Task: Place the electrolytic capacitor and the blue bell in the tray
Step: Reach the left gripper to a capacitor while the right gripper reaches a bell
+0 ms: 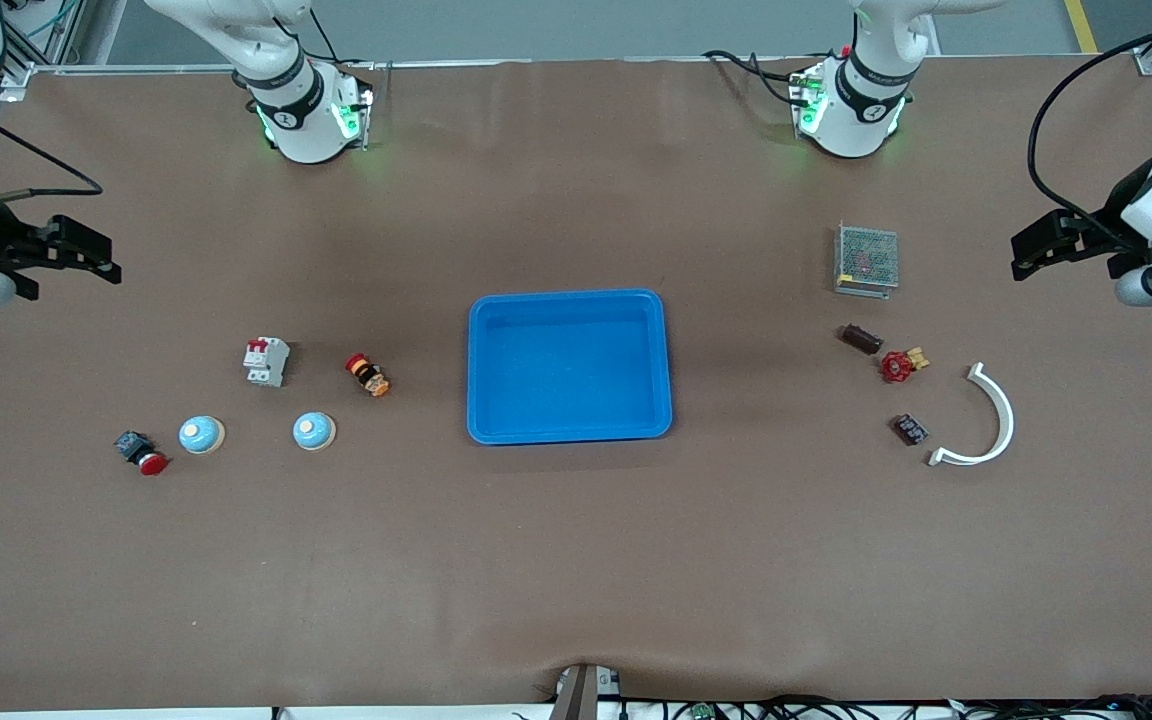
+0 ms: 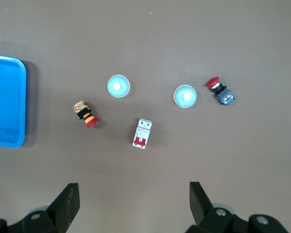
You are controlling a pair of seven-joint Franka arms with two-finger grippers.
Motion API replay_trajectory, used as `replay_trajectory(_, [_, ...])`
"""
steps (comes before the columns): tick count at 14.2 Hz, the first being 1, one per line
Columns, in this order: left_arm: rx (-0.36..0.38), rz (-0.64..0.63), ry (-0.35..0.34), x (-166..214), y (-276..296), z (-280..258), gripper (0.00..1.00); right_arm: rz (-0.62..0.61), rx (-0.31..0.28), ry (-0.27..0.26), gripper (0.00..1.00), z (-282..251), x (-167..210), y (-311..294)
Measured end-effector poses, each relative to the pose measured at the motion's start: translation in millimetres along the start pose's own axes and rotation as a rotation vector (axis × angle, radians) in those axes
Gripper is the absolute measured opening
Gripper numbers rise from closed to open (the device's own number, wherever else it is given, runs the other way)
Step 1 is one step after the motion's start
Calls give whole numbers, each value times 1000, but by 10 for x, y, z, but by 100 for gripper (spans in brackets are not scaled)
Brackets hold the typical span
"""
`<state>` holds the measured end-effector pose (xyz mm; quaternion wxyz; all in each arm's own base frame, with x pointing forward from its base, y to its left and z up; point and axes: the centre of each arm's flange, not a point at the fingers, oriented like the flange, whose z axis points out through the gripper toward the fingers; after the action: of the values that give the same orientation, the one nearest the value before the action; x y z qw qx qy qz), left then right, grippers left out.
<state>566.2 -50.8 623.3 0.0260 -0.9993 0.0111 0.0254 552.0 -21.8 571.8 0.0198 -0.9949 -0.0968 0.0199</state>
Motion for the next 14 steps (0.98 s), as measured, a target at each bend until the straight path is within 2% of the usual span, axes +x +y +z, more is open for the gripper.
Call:
replay_trajectory(2, [0,2,-13,36,8,69,100,-20,-3,12,100,248,123,-81])
replay_trajectory(5, [1,-3,-58,91,-21,297,100,-49,-13,58,100,806,289,-226])
replay_trajectory(8, [4,-25,-91,153,13,717,100,-69,-11,56,100,1277,407,-330])
replay_trajectory(14, [12,-126,-118,104,172,1893,100,-103,1,40,100,2176,740,-483])
